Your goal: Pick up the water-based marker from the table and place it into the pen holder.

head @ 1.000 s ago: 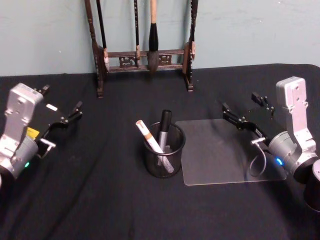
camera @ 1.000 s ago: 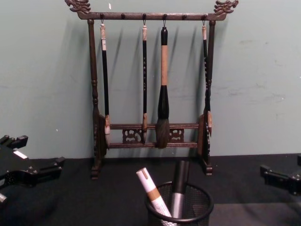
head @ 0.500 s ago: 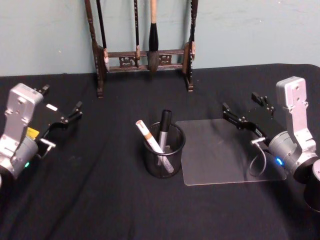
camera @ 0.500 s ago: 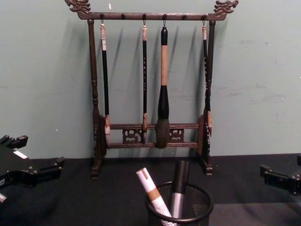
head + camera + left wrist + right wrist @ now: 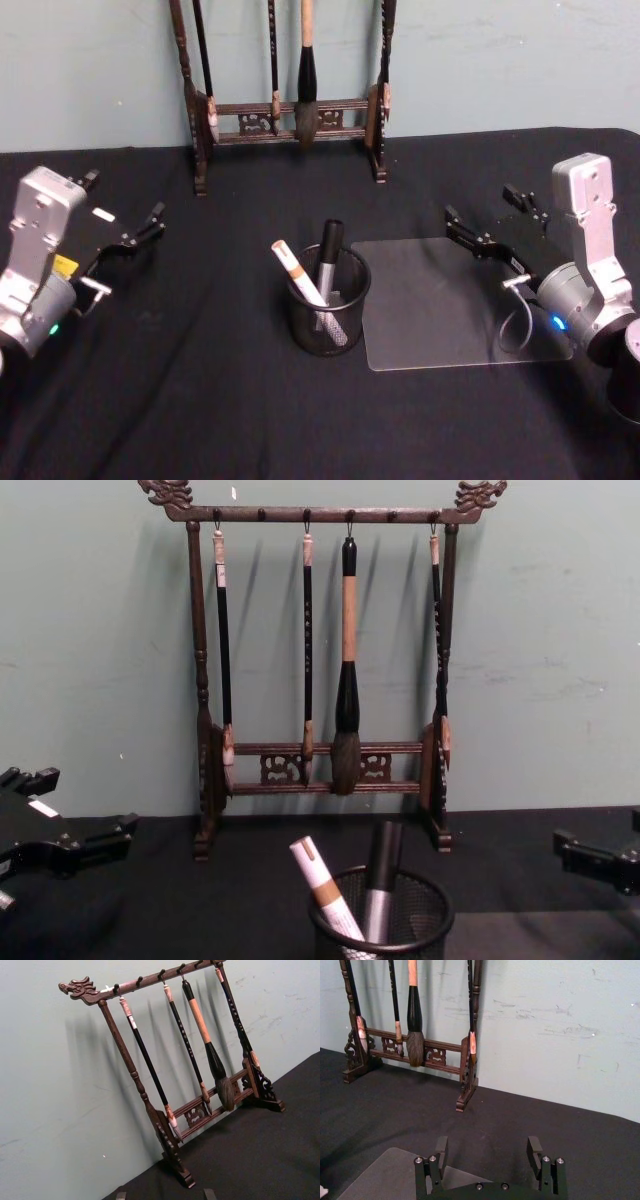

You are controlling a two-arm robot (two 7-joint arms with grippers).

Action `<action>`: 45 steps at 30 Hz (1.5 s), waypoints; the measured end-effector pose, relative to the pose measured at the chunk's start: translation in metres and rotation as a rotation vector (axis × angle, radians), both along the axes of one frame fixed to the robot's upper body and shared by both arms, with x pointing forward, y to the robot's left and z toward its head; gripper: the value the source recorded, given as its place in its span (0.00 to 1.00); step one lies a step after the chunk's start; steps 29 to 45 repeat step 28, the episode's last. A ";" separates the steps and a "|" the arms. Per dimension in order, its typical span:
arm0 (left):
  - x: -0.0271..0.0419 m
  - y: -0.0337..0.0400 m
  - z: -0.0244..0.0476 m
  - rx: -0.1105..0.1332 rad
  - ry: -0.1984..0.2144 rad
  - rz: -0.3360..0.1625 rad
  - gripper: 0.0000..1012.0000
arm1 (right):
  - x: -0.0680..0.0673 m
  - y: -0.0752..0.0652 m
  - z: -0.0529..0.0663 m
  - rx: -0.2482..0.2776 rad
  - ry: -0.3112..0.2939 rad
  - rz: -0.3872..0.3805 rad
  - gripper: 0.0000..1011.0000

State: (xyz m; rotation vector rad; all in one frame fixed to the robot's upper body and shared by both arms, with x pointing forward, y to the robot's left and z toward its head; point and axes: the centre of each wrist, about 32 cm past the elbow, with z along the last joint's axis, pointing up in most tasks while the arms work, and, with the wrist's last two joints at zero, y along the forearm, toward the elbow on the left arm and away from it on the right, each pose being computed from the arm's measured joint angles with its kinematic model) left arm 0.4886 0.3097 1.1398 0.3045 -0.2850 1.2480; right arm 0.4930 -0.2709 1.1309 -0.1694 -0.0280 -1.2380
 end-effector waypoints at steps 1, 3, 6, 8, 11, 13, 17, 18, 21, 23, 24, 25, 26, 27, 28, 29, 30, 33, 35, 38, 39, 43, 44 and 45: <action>0.0000 0.0000 0.0000 0.000 0.000 0.000 0.99 | 0.000 0.000 0.000 0.000 0.000 0.000 0.99; 0.0000 0.0000 0.0000 0.000 0.000 0.000 0.99 | 0.000 0.000 0.000 0.000 0.000 0.000 0.99; 0.0000 0.0000 0.0000 0.000 0.000 0.000 0.99 | 0.000 0.000 0.000 0.000 0.000 0.000 0.99; 0.0000 0.0000 0.0000 0.000 0.000 0.000 0.99 | 0.000 0.000 0.000 0.000 0.000 0.000 0.99; 0.0000 0.0000 0.0000 0.000 0.000 0.000 0.99 | 0.000 0.000 0.000 0.000 0.000 0.000 0.99; 0.0000 0.0000 0.0000 0.000 0.000 0.000 0.99 | 0.000 0.000 0.000 0.000 0.000 0.000 0.99; 0.0000 0.0000 0.0000 0.000 0.000 0.000 0.99 | 0.000 0.000 0.000 0.000 0.000 0.000 0.99; 0.0000 0.0000 0.0000 0.000 0.000 0.000 0.99 | 0.000 0.000 0.000 0.000 0.000 0.000 0.99; 0.0000 0.0000 0.0000 0.000 0.000 0.000 0.99 | 0.000 0.000 0.000 0.000 0.000 0.000 0.99; 0.0000 0.0000 0.0000 0.000 0.000 0.000 0.99 | 0.000 0.000 0.000 0.000 0.000 0.000 0.99; 0.0000 0.0000 0.0000 0.000 0.000 0.000 0.99 | 0.000 0.000 0.000 0.000 0.000 0.000 0.99; 0.0000 0.0000 0.0000 0.000 0.000 0.000 0.99 | 0.000 0.000 0.000 0.000 0.000 0.000 0.99; 0.0000 0.0000 0.0000 0.000 0.000 0.000 0.99 | 0.000 0.000 0.000 0.000 0.000 0.000 0.99; 0.0000 0.0000 0.0000 0.000 0.000 0.000 0.99 | 0.000 0.000 0.000 0.000 0.000 0.000 0.99; 0.0000 0.0000 0.0000 0.000 0.000 0.000 0.99 | 0.000 0.000 0.000 0.000 0.000 0.000 0.99; 0.0000 0.0000 0.0000 0.000 0.000 0.000 0.99 | 0.000 0.000 0.000 0.000 0.000 0.000 0.99; 0.0000 0.0000 0.0000 0.000 0.000 0.000 0.99 | 0.000 0.000 0.000 0.000 0.000 0.000 0.99; 0.0000 0.0000 0.0000 0.000 0.000 0.000 0.99 | 0.000 0.000 0.000 0.000 0.000 0.000 0.99; 0.0000 0.0000 0.0000 0.000 0.000 0.000 0.99 | 0.000 0.000 0.000 0.000 0.000 0.000 0.99; 0.0000 0.0000 0.0000 0.000 0.000 0.000 0.99 | 0.000 0.000 0.000 0.000 0.000 0.000 0.99; 0.0000 0.0000 0.0000 0.000 0.000 0.000 0.99 | 0.000 0.000 0.000 0.000 0.000 0.000 0.99; 0.0000 0.0000 0.0000 0.000 0.000 0.000 0.99 | 0.000 0.000 0.000 0.000 0.000 0.000 0.99; 0.0000 0.0000 0.0000 0.000 0.000 0.000 0.99 | 0.000 0.000 0.000 0.000 0.000 0.000 0.99; 0.0000 0.0000 0.0000 0.000 0.000 0.000 0.99 | 0.000 0.000 0.000 0.000 0.000 0.000 0.99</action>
